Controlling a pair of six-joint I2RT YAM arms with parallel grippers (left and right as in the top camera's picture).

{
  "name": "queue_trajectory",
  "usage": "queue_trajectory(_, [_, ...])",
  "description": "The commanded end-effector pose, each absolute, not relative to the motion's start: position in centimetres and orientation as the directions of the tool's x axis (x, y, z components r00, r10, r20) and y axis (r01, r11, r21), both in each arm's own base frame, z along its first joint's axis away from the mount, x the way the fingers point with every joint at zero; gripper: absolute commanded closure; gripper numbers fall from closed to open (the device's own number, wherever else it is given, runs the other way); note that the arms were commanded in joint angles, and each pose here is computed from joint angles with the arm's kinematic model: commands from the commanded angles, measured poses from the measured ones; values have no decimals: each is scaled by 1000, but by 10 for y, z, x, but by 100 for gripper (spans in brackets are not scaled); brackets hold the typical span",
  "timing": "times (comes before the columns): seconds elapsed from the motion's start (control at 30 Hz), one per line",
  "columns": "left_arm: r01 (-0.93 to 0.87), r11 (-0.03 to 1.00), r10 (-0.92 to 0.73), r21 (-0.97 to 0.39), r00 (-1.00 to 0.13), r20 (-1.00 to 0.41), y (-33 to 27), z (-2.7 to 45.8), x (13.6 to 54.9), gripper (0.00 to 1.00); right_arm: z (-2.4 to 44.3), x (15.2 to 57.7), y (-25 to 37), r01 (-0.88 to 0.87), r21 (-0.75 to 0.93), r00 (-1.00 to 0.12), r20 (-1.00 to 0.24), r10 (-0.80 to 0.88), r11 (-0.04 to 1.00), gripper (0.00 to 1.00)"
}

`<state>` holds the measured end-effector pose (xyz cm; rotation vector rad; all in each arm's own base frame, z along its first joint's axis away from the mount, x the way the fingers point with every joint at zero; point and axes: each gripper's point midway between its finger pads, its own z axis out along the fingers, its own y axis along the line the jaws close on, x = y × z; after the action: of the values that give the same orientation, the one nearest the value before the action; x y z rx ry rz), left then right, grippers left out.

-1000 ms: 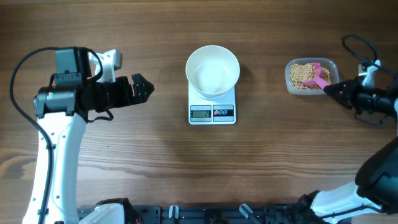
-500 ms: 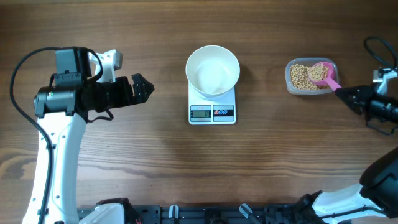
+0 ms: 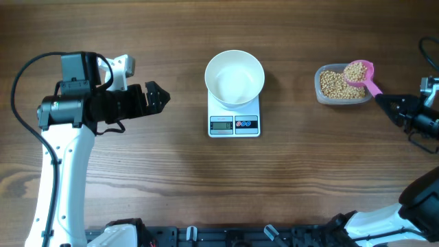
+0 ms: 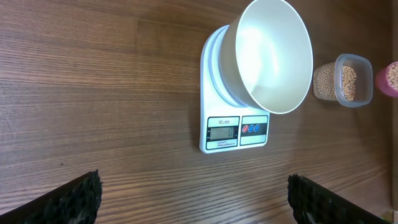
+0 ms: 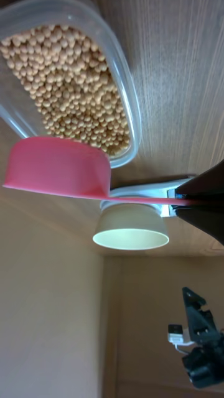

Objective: Scoop item into bowl and weigh 150g on scale
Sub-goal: 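Drag the scoop through the soybeans and lift it filled, then carry the filled scoop with the right gripper over the bowl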

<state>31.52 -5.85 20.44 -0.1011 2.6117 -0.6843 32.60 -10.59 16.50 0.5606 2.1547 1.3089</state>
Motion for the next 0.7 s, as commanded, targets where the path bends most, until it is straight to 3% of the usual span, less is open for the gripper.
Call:
queue_trajectory(0.0, [77,870,-155,-487,-894,-420,-62,213,317,0,185,332,-101,-41,942,-728,-257,636,333,96])
queue_trajectory(0.4, [78,870,-155,-487,-894,-421,-62,213,317,0,223,347,-39,-180,975,-790,-222,572,130,96])
queue_trajectory(0.67, [78,870,-155,-487,-894,-421,-62,213,317,0,224,350,25,-137,988,-894,-152,421,67,95])
